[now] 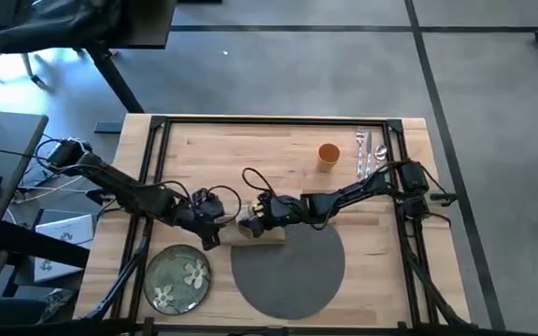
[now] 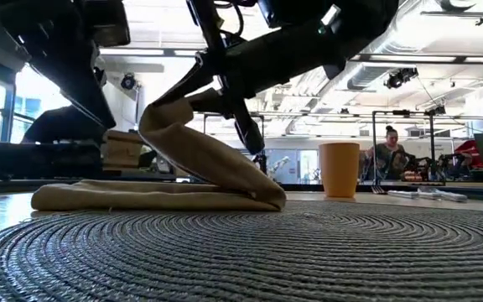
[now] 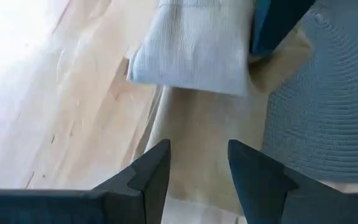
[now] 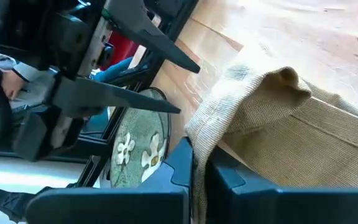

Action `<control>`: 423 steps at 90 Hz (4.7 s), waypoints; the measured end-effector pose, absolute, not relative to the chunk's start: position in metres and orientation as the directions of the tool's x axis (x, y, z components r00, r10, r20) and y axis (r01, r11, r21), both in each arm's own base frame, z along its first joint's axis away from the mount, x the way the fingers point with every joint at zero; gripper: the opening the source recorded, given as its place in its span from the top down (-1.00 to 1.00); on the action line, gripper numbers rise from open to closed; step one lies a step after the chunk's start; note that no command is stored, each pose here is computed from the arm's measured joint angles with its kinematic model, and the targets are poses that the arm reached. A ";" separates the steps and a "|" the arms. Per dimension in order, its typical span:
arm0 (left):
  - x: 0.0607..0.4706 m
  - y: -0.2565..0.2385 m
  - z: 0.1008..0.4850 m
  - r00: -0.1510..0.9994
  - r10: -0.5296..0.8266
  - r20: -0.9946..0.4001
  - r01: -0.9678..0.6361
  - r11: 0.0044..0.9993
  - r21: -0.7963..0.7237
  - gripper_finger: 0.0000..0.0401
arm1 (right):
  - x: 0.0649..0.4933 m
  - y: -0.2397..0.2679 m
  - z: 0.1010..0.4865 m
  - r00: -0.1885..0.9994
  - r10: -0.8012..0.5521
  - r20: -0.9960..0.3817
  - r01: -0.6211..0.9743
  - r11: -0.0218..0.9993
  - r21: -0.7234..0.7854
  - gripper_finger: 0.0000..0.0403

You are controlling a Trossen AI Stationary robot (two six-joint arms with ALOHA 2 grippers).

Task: Set table place
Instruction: Fold the brown napkin

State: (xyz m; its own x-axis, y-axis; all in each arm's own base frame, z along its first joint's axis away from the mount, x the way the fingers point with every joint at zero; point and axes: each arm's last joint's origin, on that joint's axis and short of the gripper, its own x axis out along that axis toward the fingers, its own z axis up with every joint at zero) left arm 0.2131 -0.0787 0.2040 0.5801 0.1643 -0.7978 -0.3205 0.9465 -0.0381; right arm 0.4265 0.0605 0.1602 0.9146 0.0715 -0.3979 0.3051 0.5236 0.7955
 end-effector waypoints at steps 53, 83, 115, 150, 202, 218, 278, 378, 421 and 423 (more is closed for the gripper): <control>0.213 -0.079 0.204 0.585 0.170 -0.793 -0.317 0.948 -0.030 0.28 | 0.426 0.060 0.160 0.914 0.039 -0.405 0.322 0.539 0.778 0.20; 0.217 -0.081 0.208 0.622 0.138 -0.771 -0.313 0.946 -0.084 0.28 | 0.418 0.049 0.185 0.868 0.279 -0.410 0.088 0.727 0.681 0.10; 0.247 -0.088 0.166 0.555 0.067 -0.829 -0.211 0.976 -0.062 0.28 | 0.391 0.064 0.151 0.676 0.017 -0.736 0.074 0.993 0.092 0.10; 0.241 -0.097 0.130 0.348 0.091 -0.933 -0.216 0.976 0.014 0.28 | 0.379 0.069 0.125 0.522 -0.057 -0.851 0.046 0.998 -0.039 0.10; 0.241 -0.075 0.175 0.527 0.262 -0.808 -0.296 0.948 0.114 0.28 | 0.408 0.086 0.169 0.766 0.040 -0.641 -0.005 0.998 0.056 0.10; 0.236 -0.056 0.150 0.451 0.281 -0.847 -0.328 0.935 0.135 0.28 | 0.409 0.091 0.137 0.731 0.040 -0.681 0.011 0.997 0.070 0.10; 0.224 -0.029 0.140 0.374 0.309 -0.874 -0.484 0.869 0.100 0.28 | 0.389 0.089 0.133 0.469 0.009 -0.883 0.031 0.999 0.026 0.10; 0.243 -0.107 0.130 0.454 -0.081 -0.887 -0.310 0.919 -0.243 0.28 | 0.400 0.086 0.132 0.396 -0.059 -0.916 0.069 0.997 -0.034 0.10; 0.258 -0.110 0.213 0.721 -0.052 -0.691 -0.166 0.955 -0.246 0.28 | 0.352 0.102 0.222 0.381 -0.069 -0.922 0.030 0.998 -0.063 0.10; 0.261 -0.109 0.213 0.726 -0.044 -0.686 -0.165 0.957 -0.237 0.28 | 0.349 0.104 0.224 0.372 -0.079 -0.925 0.029 0.997 -0.073 0.10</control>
State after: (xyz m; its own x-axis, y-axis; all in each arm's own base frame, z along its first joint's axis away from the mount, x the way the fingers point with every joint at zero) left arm 0.2610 -0.1087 0.2129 0.7260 -0.0443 -0.6863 -0.1654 0.9574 -0.2367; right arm 0.3487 0.1043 0.2241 0.3722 -0.0787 -0.9248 0.0289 0.9969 -0.0732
